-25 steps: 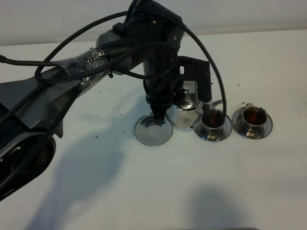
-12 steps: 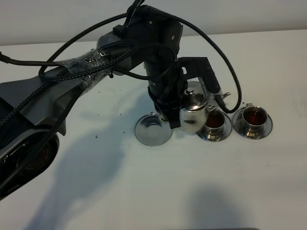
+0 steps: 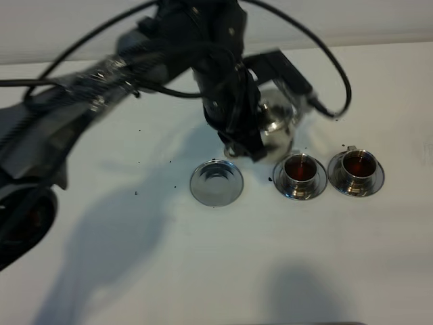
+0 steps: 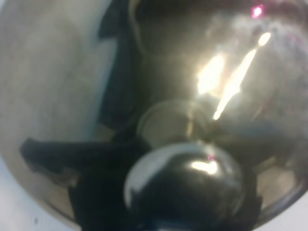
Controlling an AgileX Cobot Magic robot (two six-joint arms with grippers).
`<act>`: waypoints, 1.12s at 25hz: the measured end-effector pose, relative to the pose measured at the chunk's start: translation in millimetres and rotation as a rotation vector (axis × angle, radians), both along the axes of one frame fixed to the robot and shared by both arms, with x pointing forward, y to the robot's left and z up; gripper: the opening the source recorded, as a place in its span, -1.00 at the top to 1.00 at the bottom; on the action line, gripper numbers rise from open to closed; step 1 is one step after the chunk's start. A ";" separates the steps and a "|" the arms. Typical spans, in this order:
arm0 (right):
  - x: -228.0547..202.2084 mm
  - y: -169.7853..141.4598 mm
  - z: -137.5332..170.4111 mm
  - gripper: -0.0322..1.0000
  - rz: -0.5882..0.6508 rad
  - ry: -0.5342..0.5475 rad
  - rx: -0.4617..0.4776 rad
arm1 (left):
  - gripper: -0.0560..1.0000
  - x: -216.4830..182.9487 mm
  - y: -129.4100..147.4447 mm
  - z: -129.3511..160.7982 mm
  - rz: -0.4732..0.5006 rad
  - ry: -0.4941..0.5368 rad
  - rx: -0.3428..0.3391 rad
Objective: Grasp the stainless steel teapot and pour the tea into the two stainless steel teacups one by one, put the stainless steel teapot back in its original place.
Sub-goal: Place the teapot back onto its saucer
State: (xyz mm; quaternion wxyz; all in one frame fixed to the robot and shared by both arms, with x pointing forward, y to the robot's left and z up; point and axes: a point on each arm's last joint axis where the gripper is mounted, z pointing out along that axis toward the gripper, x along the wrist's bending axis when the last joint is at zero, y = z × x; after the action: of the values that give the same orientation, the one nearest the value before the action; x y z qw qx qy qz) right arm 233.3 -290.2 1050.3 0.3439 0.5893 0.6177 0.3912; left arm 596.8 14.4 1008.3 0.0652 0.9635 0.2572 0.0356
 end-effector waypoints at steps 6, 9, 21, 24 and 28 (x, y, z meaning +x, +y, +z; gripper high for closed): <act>0.0 0.0 0.0 0.53 0.000 0.000 0.001 | 0.48 10.9 15.9 2.0 0.222 0.011 -0.014; 0.0 0.0 0.0 0.53 0.000 0.000 0.001 | 0.48 13.3 25.1 -5.2 0.284 0.037 0.000; 0.0 0.0 0.0 0.53 0.000 0.000 0.000 | 0.48 -27.2 59.8 -40.1 0.388 0.065 0.028; 0.0 0.0 0.0 0.53 0.000 0.000 0.000 | 0.48 -32.2 63.2 -50.3 0.404 0.044 0.003; 0.0 0.0 0.0 0.53 0.000 0.000 0.000 | 0.48 -33.9 64.4 -61.4 0.408 0.020 -0.023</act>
State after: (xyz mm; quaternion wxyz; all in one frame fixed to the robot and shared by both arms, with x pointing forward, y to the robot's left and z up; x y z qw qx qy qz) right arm 233.3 -290.2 1050.3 0.3439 0.5892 0.6177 0.3911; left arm 562.9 78.8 946.9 0.0651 0.8908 0.4483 0.0357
